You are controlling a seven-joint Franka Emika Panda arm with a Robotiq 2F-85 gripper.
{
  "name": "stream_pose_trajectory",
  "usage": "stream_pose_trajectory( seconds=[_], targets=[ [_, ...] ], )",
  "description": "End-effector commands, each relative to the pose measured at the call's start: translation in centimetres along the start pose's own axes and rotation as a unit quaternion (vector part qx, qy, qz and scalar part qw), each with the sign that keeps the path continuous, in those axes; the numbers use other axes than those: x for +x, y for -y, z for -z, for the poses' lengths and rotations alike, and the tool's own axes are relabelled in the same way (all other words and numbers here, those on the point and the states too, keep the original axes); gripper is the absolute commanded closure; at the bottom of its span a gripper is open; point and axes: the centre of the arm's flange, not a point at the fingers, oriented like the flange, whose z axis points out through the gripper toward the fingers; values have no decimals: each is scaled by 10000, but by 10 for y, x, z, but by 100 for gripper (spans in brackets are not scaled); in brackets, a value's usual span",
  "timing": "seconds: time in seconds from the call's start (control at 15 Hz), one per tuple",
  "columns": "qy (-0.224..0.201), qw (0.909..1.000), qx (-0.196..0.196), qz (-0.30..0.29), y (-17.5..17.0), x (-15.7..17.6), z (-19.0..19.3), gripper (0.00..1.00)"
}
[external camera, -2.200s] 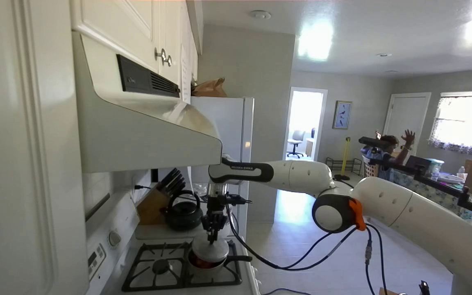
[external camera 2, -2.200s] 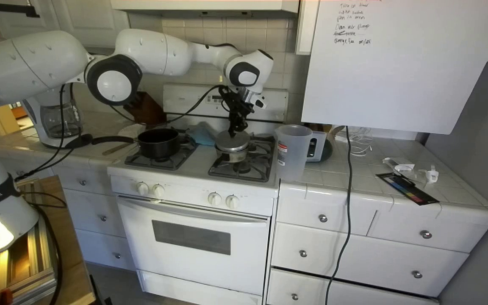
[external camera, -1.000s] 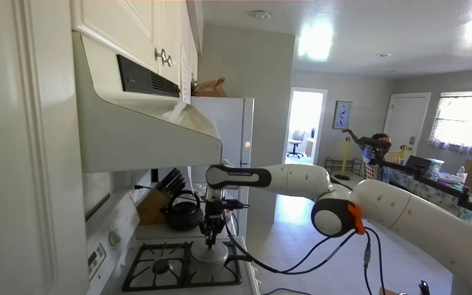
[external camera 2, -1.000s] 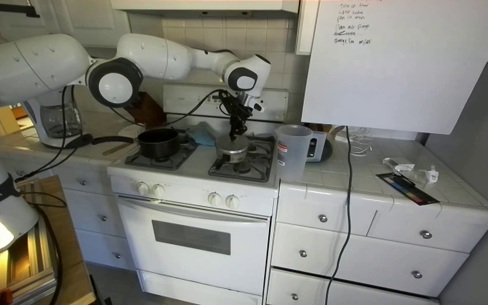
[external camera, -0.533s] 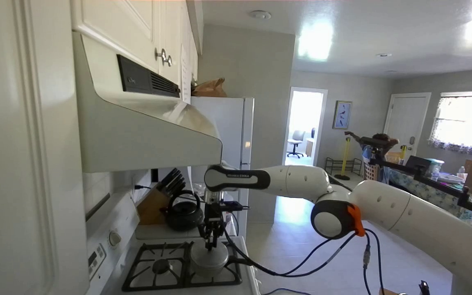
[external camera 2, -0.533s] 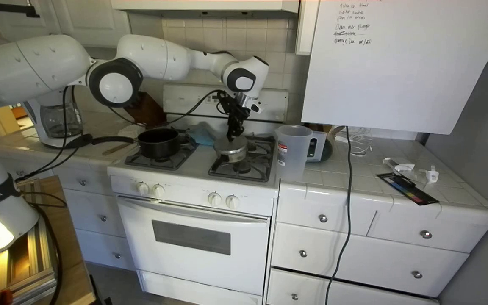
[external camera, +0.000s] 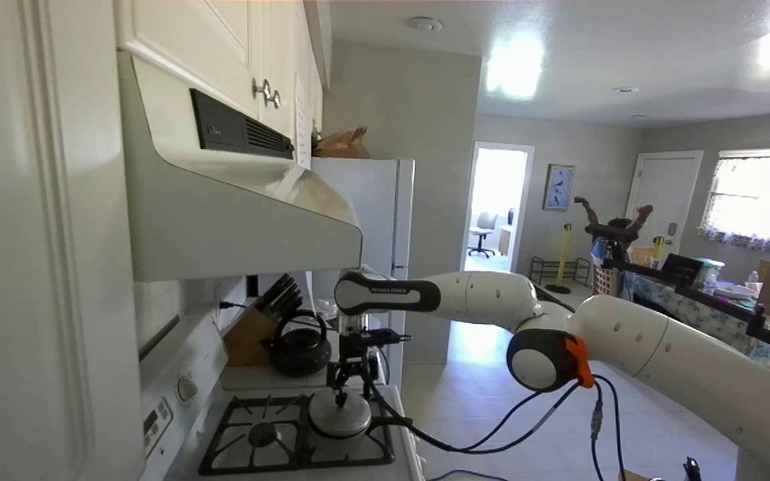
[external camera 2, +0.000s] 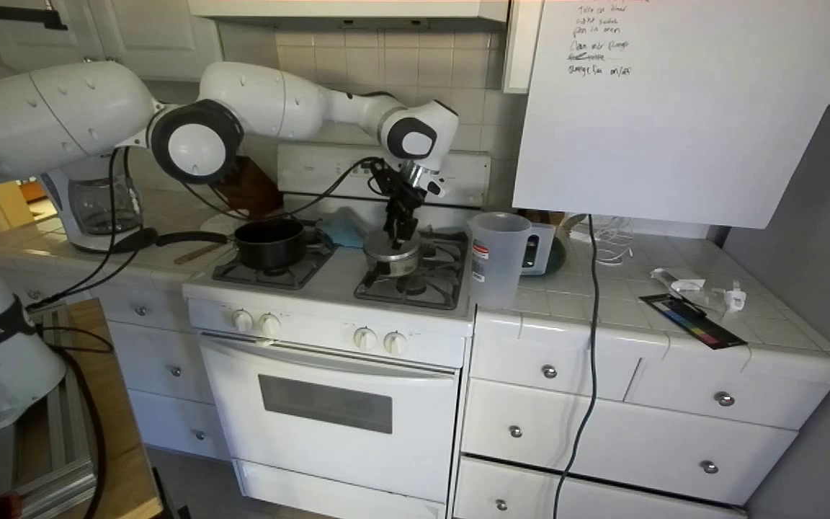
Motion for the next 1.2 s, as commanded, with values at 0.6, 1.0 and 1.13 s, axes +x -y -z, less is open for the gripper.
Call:
stream_pose_trajectory(
  seconds=[0.6,1.0,1.13],
  targets=[
    [-1590,9506,-1458,2233,75,12,90,0],
    [-2359,9273,-851,2778,117,20,100,0],
    [-2327,9302,-1005,2656,102,-12,90,0]
  ],
)
